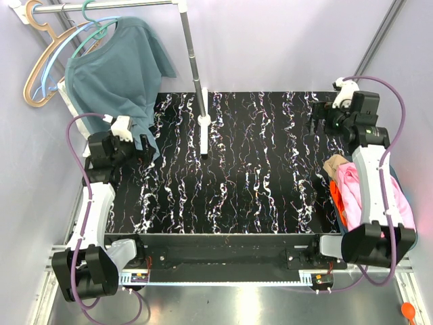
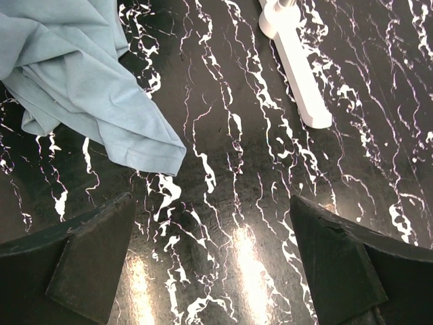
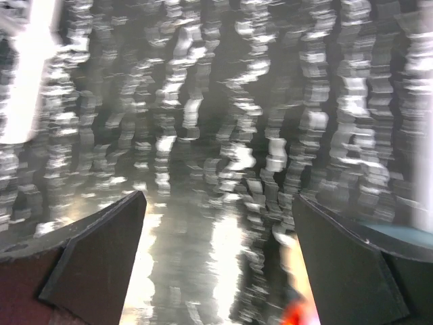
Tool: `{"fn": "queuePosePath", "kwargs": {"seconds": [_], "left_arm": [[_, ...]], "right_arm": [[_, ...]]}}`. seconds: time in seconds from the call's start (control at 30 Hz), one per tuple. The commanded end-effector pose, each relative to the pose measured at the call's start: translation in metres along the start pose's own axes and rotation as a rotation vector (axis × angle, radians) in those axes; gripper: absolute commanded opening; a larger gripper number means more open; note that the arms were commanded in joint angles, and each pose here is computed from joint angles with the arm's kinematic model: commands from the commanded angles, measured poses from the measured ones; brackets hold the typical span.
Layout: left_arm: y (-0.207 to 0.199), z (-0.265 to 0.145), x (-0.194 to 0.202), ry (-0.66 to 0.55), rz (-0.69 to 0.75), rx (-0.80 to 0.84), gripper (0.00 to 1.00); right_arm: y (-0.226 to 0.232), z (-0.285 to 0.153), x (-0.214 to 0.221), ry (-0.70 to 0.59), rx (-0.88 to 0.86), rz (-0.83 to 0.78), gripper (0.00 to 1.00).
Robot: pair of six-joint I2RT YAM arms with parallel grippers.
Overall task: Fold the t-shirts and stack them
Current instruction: Grab the tshirt from the pile
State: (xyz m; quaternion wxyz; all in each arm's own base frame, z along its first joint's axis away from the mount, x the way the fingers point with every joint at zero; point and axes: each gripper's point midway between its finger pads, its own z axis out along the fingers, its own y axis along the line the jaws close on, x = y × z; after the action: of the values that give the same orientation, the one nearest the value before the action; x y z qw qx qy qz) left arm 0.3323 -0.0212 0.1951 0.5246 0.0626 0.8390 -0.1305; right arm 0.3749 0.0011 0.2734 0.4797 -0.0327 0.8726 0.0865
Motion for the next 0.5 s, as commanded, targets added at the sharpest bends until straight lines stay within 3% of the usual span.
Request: {"fn": "queuePosePath", "kwargs": {"seconds": [0.0,0.03,0.17,0.47], "left_arm": [[-0.003,-0.002,-0.023,-0.041,0.058,0.03,0.99],[-0.003,0.0,-0.022,-0.034,0.056,0.032,0.99],[-0.004,0.006,-0.015,-0.003,0.059,0.062,0.99],[0.009,0.022,-0.004,0.06,0.085,0.045,0.99]], "right_arm": [[-0.051,-0.057,0.012,0.083,0.33,-0.156,0.98],[-0.065,-0.067,0.018,0.114,0.418,-0.173,0.95],[-0.078,-0.092,0.048,0.228,0.509,-0.224,0.84],[-0.101,-0.122,0.091,0.382,0.65,-0.337,0.76]]}}
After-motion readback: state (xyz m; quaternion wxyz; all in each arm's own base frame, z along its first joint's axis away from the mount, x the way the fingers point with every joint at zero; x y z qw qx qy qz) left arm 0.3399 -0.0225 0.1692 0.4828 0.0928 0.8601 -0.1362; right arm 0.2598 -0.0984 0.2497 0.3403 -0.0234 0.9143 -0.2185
